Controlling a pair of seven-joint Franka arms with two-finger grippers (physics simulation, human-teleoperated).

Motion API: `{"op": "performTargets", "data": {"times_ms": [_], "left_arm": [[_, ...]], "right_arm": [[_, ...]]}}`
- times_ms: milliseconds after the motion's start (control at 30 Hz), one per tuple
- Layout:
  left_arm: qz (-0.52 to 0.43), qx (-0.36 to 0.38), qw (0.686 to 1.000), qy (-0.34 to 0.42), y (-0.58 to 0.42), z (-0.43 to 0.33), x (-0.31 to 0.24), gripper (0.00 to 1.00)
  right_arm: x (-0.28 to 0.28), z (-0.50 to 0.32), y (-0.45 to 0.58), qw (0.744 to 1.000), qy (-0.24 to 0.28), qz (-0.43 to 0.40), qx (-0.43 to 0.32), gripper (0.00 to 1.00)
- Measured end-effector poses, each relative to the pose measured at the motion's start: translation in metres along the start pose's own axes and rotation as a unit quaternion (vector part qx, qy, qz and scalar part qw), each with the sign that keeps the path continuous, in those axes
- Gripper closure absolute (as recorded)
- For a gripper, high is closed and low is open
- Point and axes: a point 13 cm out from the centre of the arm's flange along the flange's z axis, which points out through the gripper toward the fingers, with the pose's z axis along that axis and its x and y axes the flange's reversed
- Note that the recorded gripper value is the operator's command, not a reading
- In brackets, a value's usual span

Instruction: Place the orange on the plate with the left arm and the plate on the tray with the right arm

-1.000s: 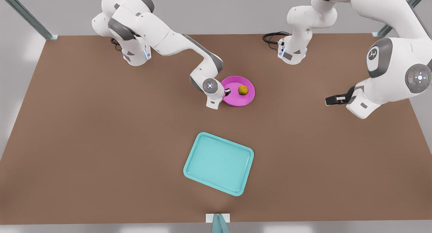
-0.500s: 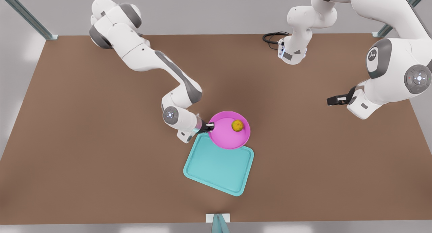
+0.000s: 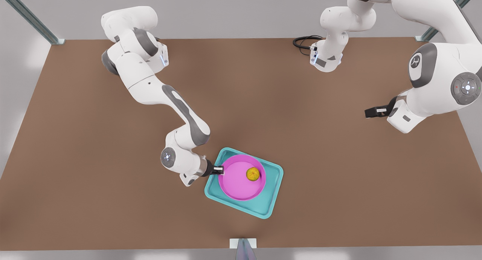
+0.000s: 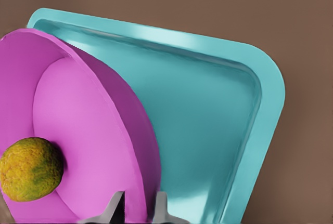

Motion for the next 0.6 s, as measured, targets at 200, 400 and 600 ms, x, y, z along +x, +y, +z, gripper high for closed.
{"op": "performTargets", "data": {"times_ms": [200, 400, 600], "left_arm": [[0.000, -0.003, 1.000, 0.000, 0.001, 0.000, 0.000, 0.00], [0.001, -0.005, 1.000, 0.010, 0.005, 0.002, 0.004, 0.00], [0.034, 0.000, 0.999, 0.008, -0.009, -0.007, 0.007, 0.00]], "right_arm": [[-0.010, -0.018, -0.001, 1.000, -0.019, -0.006, 0.005, 0.00], [-0.021, -0.382, -0.131, 0.980, -0.080, -0.003, 0.184, 0.00], [0.107, -0.597, -0.210, 0.955, -0.046, 0.043, 0.289, 0.00]]}}
